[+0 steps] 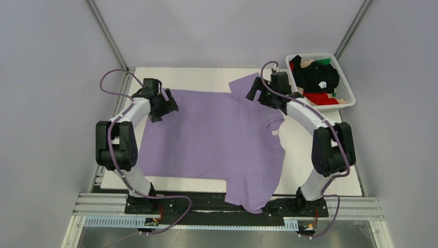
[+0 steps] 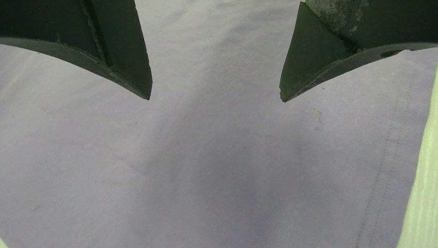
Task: Fold and stack the t-shirts
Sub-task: Flatten out the tshirt
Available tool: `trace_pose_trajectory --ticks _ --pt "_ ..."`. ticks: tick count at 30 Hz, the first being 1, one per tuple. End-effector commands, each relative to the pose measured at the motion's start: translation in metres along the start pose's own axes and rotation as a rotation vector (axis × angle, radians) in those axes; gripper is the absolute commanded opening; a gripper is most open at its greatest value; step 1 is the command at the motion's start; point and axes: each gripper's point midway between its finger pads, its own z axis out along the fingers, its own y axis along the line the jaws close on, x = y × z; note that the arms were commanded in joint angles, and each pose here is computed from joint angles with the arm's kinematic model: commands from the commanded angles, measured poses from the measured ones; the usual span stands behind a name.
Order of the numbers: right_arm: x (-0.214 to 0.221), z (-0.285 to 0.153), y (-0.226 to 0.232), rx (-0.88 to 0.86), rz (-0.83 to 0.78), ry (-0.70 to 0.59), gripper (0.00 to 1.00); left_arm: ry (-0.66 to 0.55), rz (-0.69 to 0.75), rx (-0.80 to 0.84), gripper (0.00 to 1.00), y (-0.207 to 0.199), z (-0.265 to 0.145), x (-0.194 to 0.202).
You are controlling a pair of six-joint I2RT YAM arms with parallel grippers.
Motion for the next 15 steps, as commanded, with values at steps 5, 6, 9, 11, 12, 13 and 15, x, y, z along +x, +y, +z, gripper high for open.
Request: trace_pose_trajectory --ticks 5,6,9,11,12,13,15 --pt "0.074 0.014 -0.084 0.320 0.030 0.206 1.00 0.104 0.001 0.057 1.00 -0.006 0.022 0.020" --pt "0.074 0.017 -0.089 0.337 0.034 0.209 1.00 0.109 -0.001 0.054 1.00 -0.006 0.025 0.021" --pt "0.075 0.029 -0.102 0.366 0.044 0.226 1.00 0.120 -0.009 0.032 1.00 -0.003 0.034 0.022" --pt "0.074 0.036 -0.111 0.381 0.046 0.235 1.00 0.121 -0.012 0.015 1.00 0.000 0.040 0.020" --pt "0.075 0.040 -0.116 0.390 0.047 0.242 1.00 0.130 -0.015 0.003 1.00 0.002 0.044 0.022" --pt "0.075 0.044 -0.121 0.398 0.049 0.249 1.00 0.126 -0.019 0.002 1.00 0.001 0.046 0.019" --pt "0.075 0.052 -0.127 0.395 0.061 0.266 1.00 0.131 -0.022 -0.012 1.00 0.002 0.052 0.017"
